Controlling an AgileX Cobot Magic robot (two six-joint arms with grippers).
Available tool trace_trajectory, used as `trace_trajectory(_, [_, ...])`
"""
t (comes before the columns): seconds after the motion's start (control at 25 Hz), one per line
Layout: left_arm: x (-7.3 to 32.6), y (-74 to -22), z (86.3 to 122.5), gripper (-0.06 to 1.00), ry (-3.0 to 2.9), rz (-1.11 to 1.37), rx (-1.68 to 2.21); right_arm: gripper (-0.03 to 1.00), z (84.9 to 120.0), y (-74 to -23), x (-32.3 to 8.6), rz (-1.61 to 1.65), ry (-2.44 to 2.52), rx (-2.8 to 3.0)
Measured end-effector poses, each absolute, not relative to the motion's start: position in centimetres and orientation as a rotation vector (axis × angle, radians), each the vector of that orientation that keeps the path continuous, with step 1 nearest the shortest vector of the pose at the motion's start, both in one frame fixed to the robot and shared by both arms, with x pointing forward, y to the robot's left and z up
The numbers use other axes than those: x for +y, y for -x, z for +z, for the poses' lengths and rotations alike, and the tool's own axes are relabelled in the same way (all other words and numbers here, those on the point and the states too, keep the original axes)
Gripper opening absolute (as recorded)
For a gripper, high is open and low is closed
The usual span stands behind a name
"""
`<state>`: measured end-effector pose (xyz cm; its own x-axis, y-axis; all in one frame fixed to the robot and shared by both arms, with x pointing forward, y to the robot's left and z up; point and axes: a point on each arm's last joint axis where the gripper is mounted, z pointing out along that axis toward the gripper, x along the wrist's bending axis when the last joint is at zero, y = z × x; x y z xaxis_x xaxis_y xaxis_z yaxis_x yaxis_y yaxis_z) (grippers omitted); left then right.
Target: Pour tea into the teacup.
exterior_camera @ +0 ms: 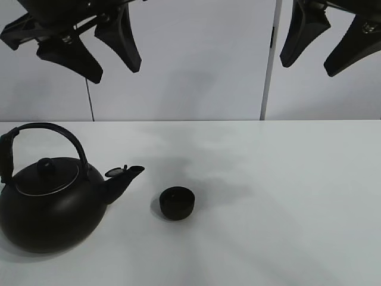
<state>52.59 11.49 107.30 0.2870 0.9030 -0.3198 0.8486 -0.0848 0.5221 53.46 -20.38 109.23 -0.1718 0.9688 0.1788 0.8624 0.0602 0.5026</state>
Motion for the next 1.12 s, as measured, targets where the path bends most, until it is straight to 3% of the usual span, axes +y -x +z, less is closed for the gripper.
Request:
trace_trajectory(0.32, [12.8,-54.1,106.0,0.52,-1.915,0.020,1.707,0.43,109.2,-53.5,-20.4,0.762,-1.875,2.127])
trace_trajectory(1.12, [12.7,-54.1,106.0,0.53,-1.910,0.017,1.708,0.43,109.2,-53.5,-20.4,0.764,-1.875,2.126])
